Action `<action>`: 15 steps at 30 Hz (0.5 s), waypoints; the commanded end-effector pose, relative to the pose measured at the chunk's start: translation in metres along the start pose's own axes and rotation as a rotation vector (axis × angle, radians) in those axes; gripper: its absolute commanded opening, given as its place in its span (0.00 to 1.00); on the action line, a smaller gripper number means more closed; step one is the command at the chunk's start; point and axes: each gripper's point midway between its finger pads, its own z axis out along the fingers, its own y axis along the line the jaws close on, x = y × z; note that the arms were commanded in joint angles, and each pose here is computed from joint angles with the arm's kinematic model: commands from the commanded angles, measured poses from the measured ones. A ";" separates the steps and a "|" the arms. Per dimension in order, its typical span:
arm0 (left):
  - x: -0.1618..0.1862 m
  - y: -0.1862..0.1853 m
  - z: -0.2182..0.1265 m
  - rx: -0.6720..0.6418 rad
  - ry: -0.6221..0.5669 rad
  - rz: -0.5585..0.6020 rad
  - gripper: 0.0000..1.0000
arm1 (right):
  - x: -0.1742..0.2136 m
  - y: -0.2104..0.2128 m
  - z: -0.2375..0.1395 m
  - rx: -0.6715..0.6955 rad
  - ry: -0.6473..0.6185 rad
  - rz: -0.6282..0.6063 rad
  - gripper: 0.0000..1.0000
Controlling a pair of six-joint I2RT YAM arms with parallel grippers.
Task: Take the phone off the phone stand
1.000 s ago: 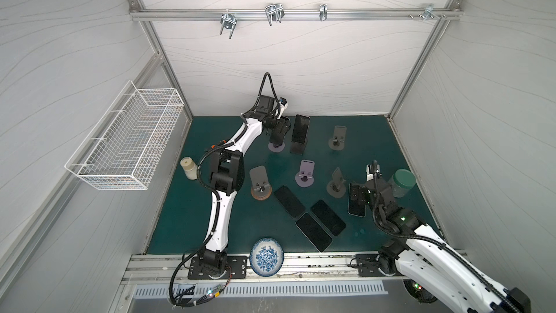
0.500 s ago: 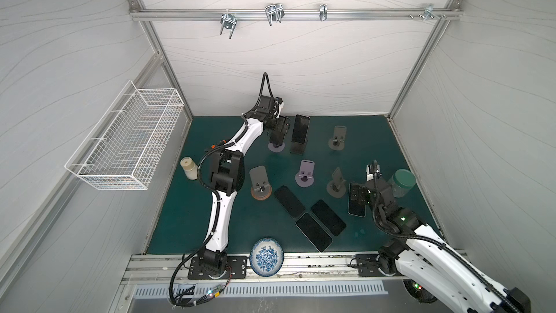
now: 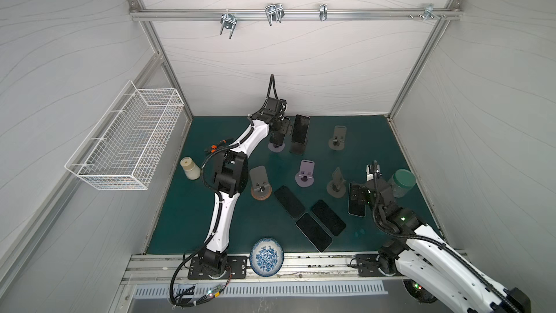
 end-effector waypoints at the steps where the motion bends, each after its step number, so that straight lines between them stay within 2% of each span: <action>1: -0.019 -0.003 -0.021 -0.012 -0.043 -0.018 0.87 | -0.005 -0.002 -0.001 0.008 -0.022 0.008 0.99; 6: -0.021 0.001 -0.025 -0.055 -0.049 0.001 0.82 | -0.006 -0.001 -0.001 0.001 -0.023 0.005 0.99; 15: -0.026 -0.001 -0.032 -0.052 -0.056 0.030 0.63 | -0.005 -0.001 -0.001 0.001 -0.025 0.008 0.99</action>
